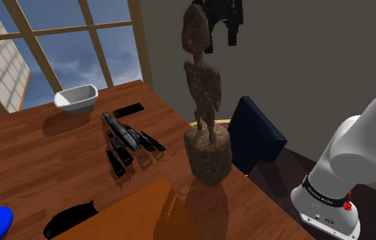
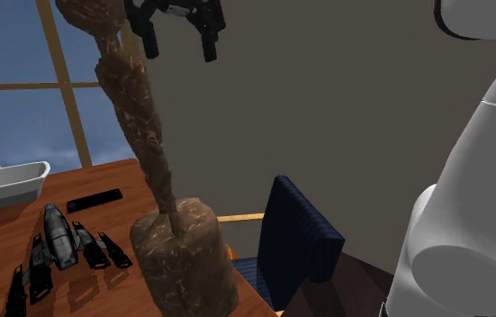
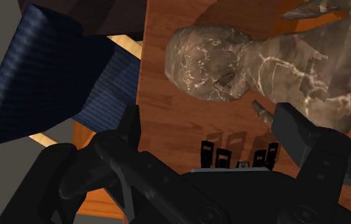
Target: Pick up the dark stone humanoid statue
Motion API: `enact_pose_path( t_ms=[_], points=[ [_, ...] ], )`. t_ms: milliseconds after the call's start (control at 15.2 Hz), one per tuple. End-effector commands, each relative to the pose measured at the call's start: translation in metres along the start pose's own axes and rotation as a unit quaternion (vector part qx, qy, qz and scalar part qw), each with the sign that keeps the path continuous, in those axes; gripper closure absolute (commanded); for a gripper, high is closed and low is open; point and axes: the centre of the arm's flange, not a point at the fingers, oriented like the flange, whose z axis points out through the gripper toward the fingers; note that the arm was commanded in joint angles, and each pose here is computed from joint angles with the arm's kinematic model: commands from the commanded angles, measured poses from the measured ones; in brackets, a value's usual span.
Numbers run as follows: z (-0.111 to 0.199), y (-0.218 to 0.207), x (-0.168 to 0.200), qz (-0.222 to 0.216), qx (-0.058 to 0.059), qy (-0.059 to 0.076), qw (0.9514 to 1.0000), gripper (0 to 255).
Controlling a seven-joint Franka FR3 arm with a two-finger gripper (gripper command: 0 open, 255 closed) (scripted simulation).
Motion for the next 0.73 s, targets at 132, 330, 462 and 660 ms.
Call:
enact_pose_path(
  t_ms=[132, 330, 462, 660],
  points=[
    [-0.011, -0.016, 0.009, 0.013, 0.003, -0.006, 0.9999, 0],
    [0.005, -0.016, 0.012, 0.013, 0.003, -0.006, 0.9999, 0],
    [0.015, -0.016, 0.014, 0.013, 0.003, -0.006, 0.9999, 0],
    [0.024, -0.016, 0.015, 0.013, 0.003, -0.006, 0.9999, 0]
  ],
)
